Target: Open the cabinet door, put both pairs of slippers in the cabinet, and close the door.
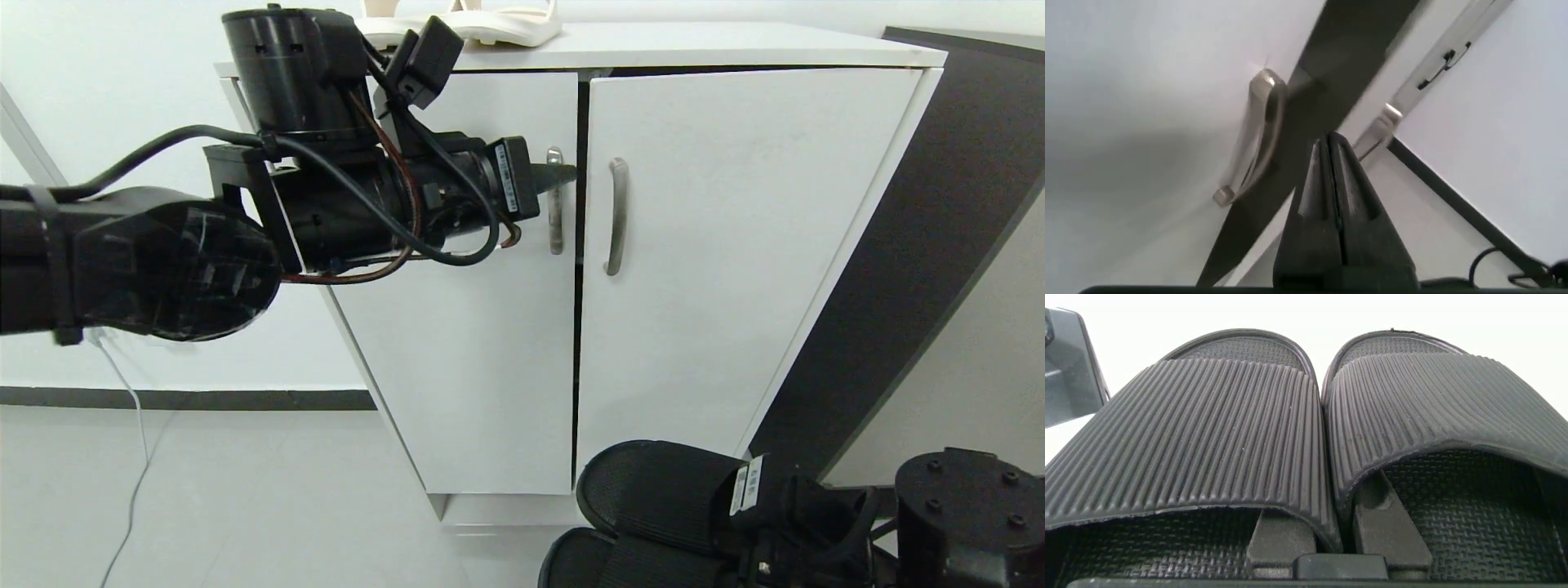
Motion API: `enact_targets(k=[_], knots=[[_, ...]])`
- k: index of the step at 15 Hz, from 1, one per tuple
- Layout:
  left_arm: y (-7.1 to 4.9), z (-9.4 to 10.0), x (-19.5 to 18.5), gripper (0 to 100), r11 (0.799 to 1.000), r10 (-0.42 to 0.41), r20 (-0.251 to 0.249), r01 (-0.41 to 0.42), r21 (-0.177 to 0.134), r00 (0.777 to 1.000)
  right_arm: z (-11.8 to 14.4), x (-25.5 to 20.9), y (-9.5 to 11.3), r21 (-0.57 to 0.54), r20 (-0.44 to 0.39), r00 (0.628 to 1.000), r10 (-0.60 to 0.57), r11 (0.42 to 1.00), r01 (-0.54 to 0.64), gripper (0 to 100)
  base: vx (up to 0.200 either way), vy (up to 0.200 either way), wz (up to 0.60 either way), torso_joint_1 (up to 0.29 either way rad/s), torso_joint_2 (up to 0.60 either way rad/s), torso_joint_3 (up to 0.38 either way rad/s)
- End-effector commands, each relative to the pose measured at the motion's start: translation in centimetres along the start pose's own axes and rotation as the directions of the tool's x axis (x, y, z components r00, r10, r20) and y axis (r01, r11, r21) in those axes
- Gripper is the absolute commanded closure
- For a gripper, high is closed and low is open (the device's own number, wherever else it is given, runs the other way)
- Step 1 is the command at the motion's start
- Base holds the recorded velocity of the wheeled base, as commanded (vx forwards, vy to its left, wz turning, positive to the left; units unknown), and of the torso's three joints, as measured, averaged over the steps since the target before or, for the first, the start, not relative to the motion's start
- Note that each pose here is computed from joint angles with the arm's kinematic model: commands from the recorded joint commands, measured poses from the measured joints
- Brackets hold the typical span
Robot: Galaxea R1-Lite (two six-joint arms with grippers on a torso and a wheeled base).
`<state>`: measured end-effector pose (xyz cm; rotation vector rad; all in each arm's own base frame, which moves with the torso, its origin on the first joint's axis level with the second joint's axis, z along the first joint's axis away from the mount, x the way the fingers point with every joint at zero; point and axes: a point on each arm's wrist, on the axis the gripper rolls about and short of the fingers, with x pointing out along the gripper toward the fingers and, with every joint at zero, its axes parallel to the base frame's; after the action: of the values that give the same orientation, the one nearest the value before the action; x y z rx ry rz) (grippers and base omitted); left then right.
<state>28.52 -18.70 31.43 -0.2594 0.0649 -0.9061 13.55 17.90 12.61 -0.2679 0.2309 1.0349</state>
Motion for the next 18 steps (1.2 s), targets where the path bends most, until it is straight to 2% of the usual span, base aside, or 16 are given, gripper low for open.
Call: enact_targets(k=[1,4,9,13,15,17,18], knots=[[0.5,0.0,1.3,100,1.0,0.002,0.005,-0.002,-0.007,1.0,-0.1,0.1,0.0,0.0,-0.005,1.0,0.0,1.0,0.0,100,0.0,0.0,0.0,0.0,0.0,0.0],[0.9,0.3,2.2,100,0.999,0.051,0.025,-0.051,-0.006,0.998,0.1,0.1,0.0,-0.001,0.003,1.0,0.0,1.0,0.0,100,0.0,0.0,0.0,0.0,0.0,0.0],[0.8,-0.3,3.7,100,1.0,0.03,0.013,-0.03,-0.008,0.999,0.0,0.1,0.2,-0.003,-0.001,1.0,0.008,1.0,-0.008,100,0.0,0.0,0.0,0.0,0.0,0.0],[-0.5,-0.2,3.7,100,1.0,0.001,0.016,-0.001,-0.008,1.0,-0.1,0.1,0.4,-0.002,-0.004,1.0,0.019,1.0,-0.019,100,0.0,0.0,0.0,0.0,0.0,0.0],[-1.1,-0.5,3.8,100,1.0,-0.012,0.012,0.012,-0.007,1.0,-0.1,0.0,0.6,-0.006,-0.002,1.0,0.026,1.0,-0.026,100,-0.2,0.0,0.0,0.002,0.0,0.0],[-2.7,-0.9,3.3,100,0.999,-0.032,-0.002,0.032,-0.007,0.999,0.0,-0.1,0.9,-0.01,0.003,0.999,0.04,0.999,-0.04,100,-0.2,0.0,0.0,0.002,0.0,0.0],[-4.3,-1.2,3.1,100,0.997,-0.071,-0.011,0.071,-0.005,0.997,0.0,-0.2,1.3,-0.013,0.004,0.999,0.053,0.999,-0.053,100,-0.2,0.0,0.0,-0.002,0.0,0.007]])
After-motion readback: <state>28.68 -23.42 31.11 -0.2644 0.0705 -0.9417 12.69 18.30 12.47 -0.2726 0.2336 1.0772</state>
